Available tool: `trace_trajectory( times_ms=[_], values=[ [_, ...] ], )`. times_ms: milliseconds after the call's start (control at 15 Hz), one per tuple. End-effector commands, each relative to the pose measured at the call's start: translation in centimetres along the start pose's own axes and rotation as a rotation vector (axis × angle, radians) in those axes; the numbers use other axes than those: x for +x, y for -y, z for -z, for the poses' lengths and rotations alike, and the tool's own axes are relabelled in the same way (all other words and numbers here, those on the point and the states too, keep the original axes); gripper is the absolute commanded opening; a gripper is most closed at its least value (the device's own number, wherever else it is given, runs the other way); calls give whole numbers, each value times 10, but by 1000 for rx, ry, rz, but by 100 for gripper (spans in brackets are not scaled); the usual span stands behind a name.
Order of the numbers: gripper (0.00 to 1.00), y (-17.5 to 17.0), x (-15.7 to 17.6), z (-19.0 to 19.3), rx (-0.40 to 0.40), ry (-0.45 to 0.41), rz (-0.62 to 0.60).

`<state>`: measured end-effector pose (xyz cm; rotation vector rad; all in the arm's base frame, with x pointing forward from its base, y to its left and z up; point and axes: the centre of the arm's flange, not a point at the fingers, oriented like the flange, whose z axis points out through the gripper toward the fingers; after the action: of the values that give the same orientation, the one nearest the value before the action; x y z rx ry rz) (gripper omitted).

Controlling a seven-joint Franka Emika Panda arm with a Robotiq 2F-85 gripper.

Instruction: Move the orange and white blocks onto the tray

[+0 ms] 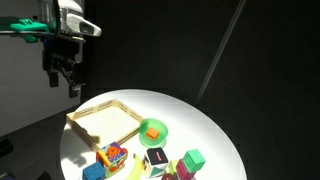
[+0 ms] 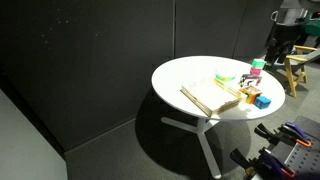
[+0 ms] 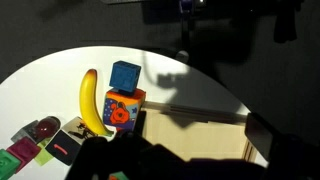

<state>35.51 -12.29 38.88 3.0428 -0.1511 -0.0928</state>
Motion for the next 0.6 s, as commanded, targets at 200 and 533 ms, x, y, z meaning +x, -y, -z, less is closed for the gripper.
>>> trace_trajectory(
  times_ms=[200, 533],
  values=[
    [100, 0, 0, 0, 0, 0, 0],
    [100, -12, 6, 1, -2, -5, -65]
  ],
)
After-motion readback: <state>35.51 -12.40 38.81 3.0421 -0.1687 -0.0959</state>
